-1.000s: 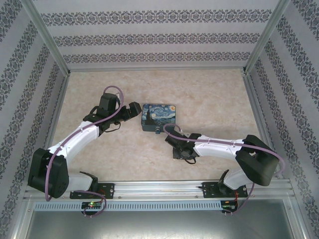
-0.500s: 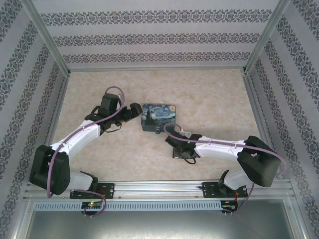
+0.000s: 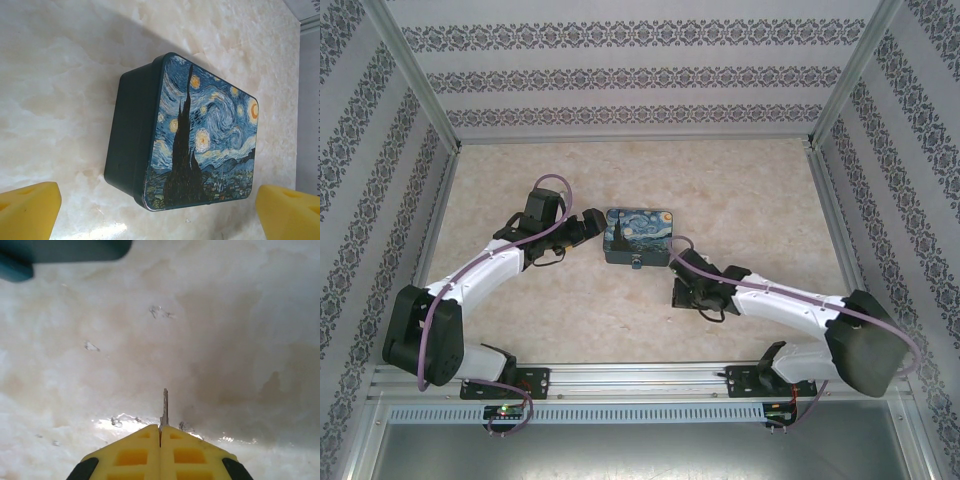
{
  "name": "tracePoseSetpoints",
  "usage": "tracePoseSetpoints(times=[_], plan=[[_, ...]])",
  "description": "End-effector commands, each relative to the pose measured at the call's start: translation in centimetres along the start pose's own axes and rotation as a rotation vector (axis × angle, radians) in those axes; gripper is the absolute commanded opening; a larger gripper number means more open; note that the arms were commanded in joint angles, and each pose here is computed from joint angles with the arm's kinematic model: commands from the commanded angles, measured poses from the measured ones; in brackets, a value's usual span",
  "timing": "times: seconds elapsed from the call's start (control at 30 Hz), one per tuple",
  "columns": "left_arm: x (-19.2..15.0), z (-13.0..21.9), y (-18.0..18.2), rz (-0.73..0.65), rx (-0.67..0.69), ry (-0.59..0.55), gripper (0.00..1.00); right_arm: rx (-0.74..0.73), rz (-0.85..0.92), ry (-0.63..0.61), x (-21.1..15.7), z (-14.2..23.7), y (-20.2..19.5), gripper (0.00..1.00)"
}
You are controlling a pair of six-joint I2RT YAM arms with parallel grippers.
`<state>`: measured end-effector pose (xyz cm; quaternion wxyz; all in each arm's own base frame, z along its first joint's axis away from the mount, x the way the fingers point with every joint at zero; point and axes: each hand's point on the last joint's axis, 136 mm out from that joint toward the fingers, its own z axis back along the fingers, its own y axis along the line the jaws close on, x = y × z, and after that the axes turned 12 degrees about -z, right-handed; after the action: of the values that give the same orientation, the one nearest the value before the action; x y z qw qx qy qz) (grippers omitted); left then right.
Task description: Unlock a padlock with a key
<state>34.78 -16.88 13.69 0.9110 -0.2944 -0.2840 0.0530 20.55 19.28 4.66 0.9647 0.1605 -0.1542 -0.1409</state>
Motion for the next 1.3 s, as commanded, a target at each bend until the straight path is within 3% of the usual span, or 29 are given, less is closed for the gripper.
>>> tracePoseSetpoints(times=[0.0,0.27,0.5,0.7,0.9,1.03,1.27], plan=[[1.4,0.1,-0.7,0.013,-0.027,-0.038,1.0,0.097,0.015,0.025,0.4,0.7,0.7,0.0],[1.2,-0.1,-2.0,0.033,-0.089,-0.034,1.0,0.335,-0.011,0.026,2.8,3.0,3.1,0.0],[1.4,-0.4,-5.9,0.04,-0.286,-0.002,1.0,0.606,0.056,0.024,3.7,6.3,6.7,0.0],[1.8,-0.3,-9.3,0.066,-0.453,0.015,0.97,0.728,0.036,0.017,5.4,8.0,8.1,0.0],[1.9,-0.9,-10.9,0.132,-0.499,0.055,0.83,0.712,0.014,-0.017,7.3,8.2,9.1,0.0],[1.5,-1.6,-11.2,0.232,-0.482,0.117,0.73,0.627,0.053,-0.069,8.0,7.7,9.5,0.0],[0.6,-1.9,-12.1,0.33,-0.415,0.186,0.66,0.475,0.201,-0.183,8.4,7.3,10.6,0.0]])
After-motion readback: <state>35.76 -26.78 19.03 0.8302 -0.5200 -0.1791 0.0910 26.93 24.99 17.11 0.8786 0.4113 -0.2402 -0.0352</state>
